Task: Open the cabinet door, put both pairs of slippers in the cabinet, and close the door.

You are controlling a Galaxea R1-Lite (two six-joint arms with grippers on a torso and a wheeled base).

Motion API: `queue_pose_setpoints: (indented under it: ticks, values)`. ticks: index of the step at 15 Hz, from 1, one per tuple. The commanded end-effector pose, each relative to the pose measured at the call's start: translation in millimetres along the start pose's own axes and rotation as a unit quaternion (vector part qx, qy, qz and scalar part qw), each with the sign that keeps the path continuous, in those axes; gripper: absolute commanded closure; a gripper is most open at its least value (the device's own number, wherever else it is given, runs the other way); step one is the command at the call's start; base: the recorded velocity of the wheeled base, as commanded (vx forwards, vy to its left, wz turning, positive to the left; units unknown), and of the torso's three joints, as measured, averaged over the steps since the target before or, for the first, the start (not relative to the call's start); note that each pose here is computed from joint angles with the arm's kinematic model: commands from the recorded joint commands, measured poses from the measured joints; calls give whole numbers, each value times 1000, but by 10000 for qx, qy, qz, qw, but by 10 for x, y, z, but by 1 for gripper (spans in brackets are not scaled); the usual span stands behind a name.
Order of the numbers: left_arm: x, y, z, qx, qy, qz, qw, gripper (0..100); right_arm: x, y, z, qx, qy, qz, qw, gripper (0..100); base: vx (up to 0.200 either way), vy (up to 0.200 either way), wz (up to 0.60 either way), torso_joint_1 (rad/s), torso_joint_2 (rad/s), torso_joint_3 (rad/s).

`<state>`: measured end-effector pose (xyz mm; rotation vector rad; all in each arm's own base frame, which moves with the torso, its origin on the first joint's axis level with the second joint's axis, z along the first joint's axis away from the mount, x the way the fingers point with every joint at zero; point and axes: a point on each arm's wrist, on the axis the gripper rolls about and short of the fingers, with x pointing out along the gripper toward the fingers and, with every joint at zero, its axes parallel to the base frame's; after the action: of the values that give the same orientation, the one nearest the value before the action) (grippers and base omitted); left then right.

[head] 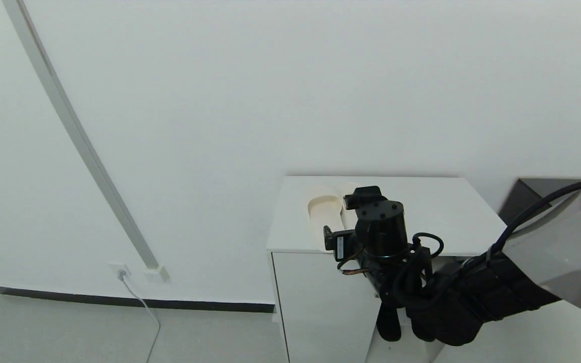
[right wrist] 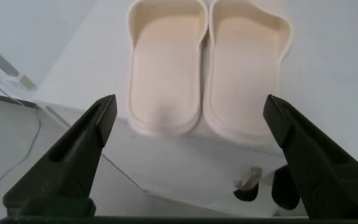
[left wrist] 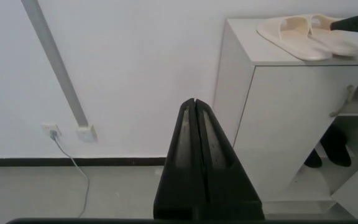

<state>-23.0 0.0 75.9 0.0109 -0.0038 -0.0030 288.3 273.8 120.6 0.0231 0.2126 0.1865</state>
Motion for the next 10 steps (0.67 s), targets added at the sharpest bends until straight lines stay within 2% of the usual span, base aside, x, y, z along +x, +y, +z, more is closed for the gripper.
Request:
queue_pose_setpoints:
  ticks: [1,2,10]
  values:
    - [1,0,1,-1,4,0,10000,100,133,-29,-166,-58,137,59,9999,0,200,0,0,2,2,7]
    - [1,0,1,-8,4,7,10000,100,193,-32,-238,-62,145,43,9999,0,200,0,0,2,-2,2]
    - [1,1,1,-24,4,15,10000,100,452,-26,-322,-9,118,37,9999,0,0,0,0,0,0,0]
